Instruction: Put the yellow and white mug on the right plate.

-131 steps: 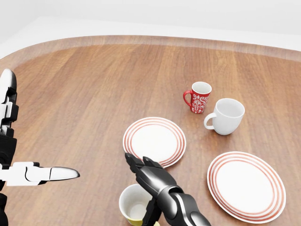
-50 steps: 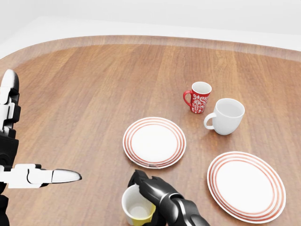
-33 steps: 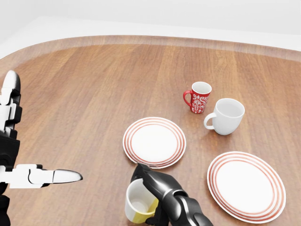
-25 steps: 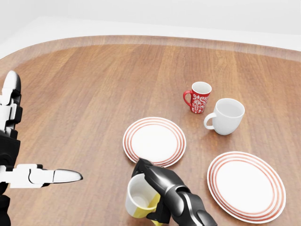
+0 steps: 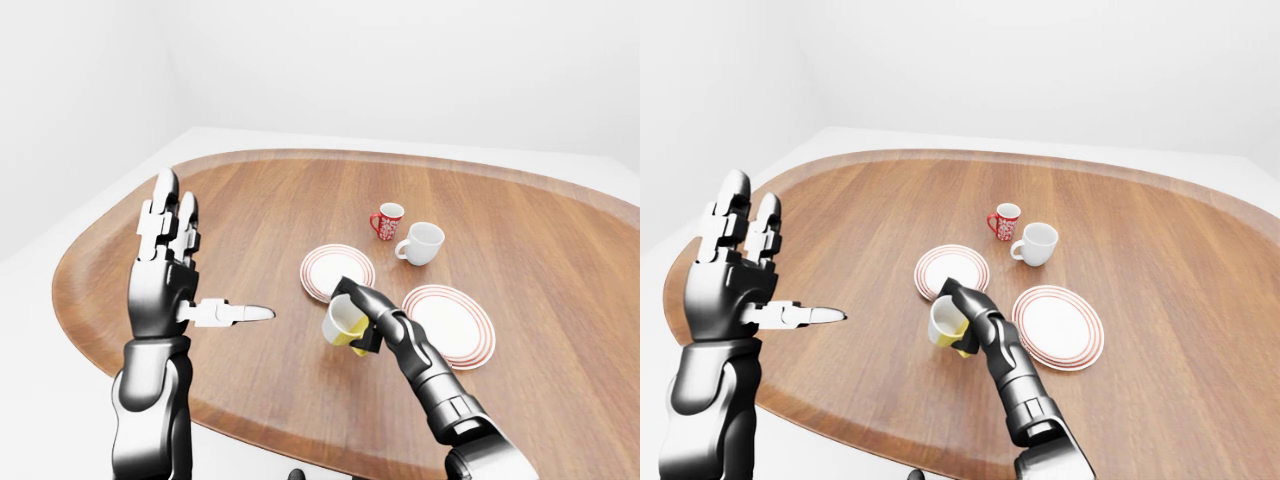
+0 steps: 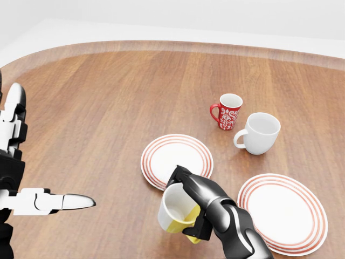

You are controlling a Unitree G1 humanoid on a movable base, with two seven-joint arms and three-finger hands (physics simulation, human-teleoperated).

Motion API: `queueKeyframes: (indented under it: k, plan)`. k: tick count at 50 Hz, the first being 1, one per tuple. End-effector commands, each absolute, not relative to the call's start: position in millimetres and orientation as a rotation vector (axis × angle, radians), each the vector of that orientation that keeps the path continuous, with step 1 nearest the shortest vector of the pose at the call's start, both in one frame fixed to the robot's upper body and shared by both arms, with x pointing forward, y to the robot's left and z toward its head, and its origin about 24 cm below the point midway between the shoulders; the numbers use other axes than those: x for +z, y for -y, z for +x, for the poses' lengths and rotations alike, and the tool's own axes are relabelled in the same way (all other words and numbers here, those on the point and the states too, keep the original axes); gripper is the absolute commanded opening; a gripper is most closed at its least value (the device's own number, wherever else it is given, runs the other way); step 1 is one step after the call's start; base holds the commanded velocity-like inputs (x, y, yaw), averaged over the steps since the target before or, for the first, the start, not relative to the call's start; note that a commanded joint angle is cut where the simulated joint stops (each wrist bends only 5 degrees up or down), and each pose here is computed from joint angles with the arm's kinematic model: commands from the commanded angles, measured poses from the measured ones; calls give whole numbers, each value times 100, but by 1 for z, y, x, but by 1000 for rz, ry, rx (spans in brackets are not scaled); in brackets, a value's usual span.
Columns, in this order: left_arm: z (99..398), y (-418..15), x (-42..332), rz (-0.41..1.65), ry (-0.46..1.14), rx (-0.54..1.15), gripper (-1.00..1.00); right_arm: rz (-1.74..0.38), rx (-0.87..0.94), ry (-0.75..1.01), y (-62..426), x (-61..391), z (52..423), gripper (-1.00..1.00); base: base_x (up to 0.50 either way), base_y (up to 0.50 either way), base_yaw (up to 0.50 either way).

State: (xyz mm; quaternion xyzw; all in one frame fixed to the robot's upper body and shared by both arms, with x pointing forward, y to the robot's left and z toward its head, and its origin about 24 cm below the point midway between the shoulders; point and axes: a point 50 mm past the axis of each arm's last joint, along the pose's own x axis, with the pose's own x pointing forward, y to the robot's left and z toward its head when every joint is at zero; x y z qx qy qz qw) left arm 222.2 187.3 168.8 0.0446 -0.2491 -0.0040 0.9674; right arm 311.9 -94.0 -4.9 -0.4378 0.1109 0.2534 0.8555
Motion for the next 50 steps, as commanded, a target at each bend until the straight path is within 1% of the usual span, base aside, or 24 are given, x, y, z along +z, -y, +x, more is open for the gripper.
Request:
queueKeyframes:
  k: [1, 12, 35, 50]
  plan:
    - [223, -187, 167, 91, 495, -9, 100, -933, 482, -234, 114, 0, 322, -100, 0, 0, 0]
    - [221, -186, 169, 94, 504, -11, 100, -917, 423, -265, 135, 0, 329, -100, 0, 0, 0]
    - [222, -184, 166, 96, 490, -19, 100, -901, 289, -386, 182, -6, 335, -100, 0, 0, 0]
    - [223, -184, 164, 98, 479, -21, 100, -889, 225, -418, 204, 1, 341, -100, 0, 0, 0]
